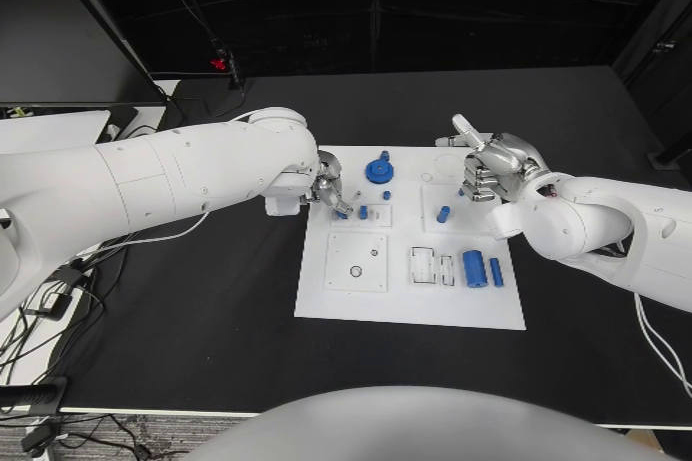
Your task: Assemble the parts on the task board
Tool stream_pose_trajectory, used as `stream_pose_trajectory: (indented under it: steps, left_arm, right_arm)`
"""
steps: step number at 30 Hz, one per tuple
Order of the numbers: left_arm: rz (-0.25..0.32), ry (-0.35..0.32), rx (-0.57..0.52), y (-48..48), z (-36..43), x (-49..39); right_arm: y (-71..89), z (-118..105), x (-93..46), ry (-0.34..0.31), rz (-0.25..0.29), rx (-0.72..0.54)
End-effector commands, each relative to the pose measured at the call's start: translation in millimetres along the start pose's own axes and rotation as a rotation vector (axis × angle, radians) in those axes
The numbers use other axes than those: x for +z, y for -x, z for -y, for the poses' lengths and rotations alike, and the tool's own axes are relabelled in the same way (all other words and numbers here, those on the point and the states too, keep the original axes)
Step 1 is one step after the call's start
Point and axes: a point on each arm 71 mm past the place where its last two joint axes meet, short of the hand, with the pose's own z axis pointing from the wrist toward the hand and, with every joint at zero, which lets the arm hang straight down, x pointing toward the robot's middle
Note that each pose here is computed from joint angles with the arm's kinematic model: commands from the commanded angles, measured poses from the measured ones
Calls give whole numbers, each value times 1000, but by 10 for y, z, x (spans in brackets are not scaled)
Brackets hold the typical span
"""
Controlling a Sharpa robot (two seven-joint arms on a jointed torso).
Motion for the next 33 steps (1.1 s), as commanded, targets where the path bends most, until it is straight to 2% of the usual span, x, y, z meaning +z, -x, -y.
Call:
stream_pose_trajectory:
  steps: [1, 21, 33]
  left_arm:
    - [-25, 8, 10, -48, -10, 24]
    - [-10, 3, -8, -45, -20, 58]
    - [-28, 11, 2, -63, -19, 66]
  right_arm:
    - [-15, -14, 1, 8, -13, 2]
    - [-22, -13, 5, 8, -16, 2]
    - [-19, -13, 3, 7, -15, 2]
